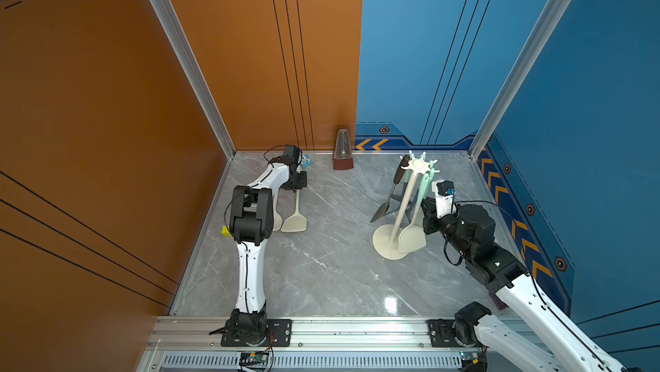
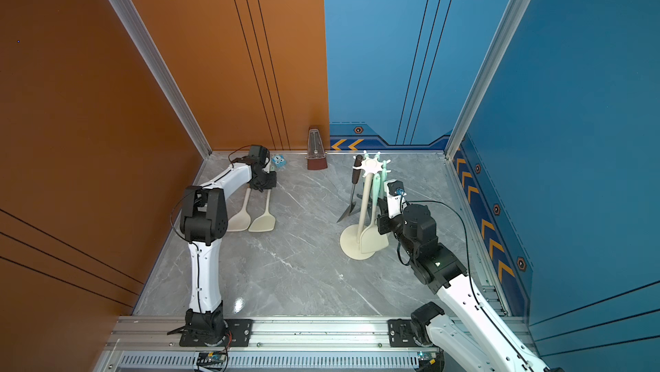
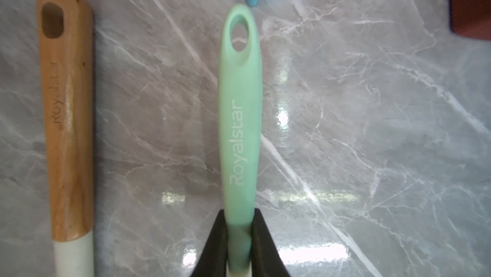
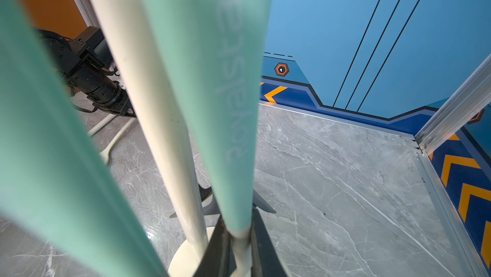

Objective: Take the spatula off the kitchen utensil rack
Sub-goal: Place the spatula at the center of the board.

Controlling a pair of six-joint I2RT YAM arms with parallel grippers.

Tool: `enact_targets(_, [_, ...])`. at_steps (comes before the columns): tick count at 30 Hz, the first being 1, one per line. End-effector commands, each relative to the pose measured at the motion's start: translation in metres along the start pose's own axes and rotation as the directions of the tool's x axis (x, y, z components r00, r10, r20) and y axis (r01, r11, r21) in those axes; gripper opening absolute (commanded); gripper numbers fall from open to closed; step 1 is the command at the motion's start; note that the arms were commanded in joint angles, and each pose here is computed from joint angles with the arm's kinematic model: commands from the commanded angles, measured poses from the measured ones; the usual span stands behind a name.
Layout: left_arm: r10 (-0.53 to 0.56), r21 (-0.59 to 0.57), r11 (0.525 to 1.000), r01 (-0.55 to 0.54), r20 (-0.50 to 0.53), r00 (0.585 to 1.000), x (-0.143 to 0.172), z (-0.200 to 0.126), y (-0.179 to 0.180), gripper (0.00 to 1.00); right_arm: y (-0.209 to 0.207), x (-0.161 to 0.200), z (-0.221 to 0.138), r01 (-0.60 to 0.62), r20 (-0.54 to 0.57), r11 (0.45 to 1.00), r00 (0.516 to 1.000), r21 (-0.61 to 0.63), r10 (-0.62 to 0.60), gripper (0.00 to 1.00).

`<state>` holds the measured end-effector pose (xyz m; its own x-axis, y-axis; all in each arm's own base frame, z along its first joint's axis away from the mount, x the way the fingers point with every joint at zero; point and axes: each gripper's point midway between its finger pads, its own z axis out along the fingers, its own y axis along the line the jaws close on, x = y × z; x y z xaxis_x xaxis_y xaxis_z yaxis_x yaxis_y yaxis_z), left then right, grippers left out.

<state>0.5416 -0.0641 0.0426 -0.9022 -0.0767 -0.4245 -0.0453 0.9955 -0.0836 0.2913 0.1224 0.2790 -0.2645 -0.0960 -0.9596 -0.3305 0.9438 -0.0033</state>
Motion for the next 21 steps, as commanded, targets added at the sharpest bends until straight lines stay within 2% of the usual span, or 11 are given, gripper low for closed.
enact_targets(1, [-0.014, 0.012, 1.000, 0.014, -0.037, 0.999, 0.0030, 0.0046, 0.0043, 0.00, -0.0108, 0.0464, 0.0064, 0.014, -0.163, 0.998, 0.987, 0.056, -0.005, 0.15])
enact_targets(21, [-0.050, 0.034, 0.998, 0.053, -0.100, 0.994, 0.0093, 0.0140, 0.0111, 0.10, -0.0104, 0.0482, 0.0055, 0.005, -0.159, 0.999, 0.987, 0.053, 0.004, 0.15])
